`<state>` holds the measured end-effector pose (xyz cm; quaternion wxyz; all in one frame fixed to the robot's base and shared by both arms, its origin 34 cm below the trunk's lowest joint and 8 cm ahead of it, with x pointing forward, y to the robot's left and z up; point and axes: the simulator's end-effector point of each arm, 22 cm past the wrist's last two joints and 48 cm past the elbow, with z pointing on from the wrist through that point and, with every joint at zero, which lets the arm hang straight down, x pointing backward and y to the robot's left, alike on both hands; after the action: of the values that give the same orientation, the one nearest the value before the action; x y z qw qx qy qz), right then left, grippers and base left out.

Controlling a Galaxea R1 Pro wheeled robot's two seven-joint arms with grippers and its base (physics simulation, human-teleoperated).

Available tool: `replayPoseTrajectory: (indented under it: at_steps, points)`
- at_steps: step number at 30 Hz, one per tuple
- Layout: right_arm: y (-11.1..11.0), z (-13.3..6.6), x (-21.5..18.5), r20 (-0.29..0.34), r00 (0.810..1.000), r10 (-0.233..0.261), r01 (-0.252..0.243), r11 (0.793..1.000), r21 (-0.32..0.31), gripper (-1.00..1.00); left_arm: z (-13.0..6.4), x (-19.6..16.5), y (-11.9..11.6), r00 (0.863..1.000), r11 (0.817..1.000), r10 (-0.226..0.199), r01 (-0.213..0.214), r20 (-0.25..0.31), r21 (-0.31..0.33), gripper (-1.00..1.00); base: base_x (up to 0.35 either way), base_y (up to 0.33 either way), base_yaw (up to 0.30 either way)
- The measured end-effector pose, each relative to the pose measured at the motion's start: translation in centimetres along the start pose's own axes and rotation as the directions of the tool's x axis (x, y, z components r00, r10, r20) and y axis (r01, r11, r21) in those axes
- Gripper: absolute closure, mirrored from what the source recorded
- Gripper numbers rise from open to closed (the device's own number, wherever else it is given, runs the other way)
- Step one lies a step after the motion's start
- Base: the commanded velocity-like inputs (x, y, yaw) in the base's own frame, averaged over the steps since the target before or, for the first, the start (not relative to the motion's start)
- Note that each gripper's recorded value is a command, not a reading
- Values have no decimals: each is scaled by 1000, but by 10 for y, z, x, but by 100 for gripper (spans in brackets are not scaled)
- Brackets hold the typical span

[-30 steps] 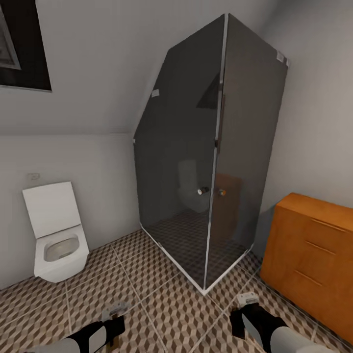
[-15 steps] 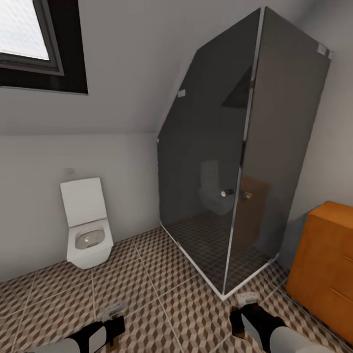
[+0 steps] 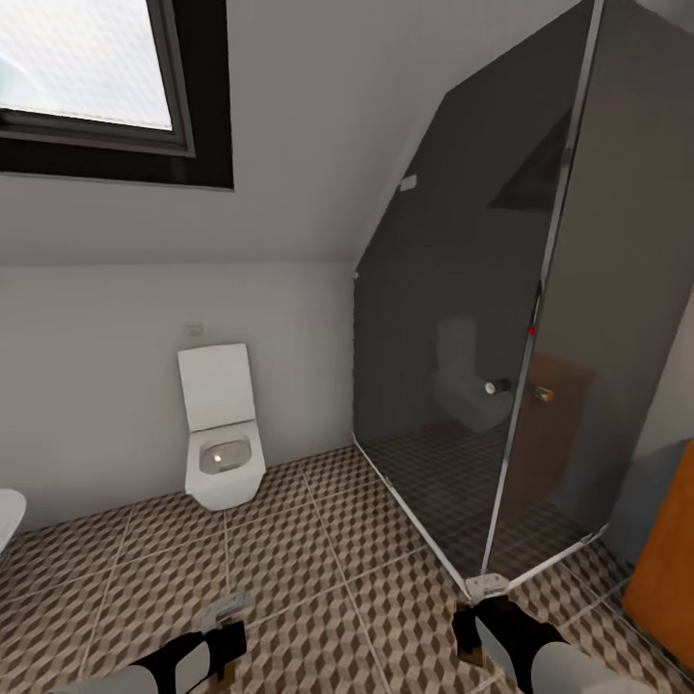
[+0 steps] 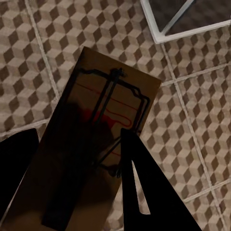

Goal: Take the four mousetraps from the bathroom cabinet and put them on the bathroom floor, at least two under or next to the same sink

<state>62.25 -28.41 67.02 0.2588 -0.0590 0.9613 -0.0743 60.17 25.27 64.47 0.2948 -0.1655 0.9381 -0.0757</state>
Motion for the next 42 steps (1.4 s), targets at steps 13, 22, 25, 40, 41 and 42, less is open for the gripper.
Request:
replayPoseTrajectory:
  at_steps: [13,22,25,40,41,42]
  points:
    - [0,0,0,0,1000,0,0,1000,0,100,0,1,-1,1000,1000,0,0,-1,2,100,0,0,300]
    - [0,0,0,0,1000,0,0,1000,0,100,0,1,-2,1000,1000,0,0,-1,2,100,0,0,300]
    - [0,0,0,0,1000,0,0,1000,0,100,0,0,-2,1000,1000,0,0,0,2,100,0,0,300]
    - [-1,0,0,1,1000,1,-1,1000,-4,100,0,1,-1,1000,1000,0,0,-1,2,100,0,0,219]
    - [-1,0,0,1,1000,2,-2,1000,-3,100,0,1,-1,1000,1000,0,0,-1,2,100,0,0,17]
    - [-1,0,0,2,1000,2,-2,1000,-1,100,0,1,-1,1000,1000,0,0,-1,2,100,0,0,13]
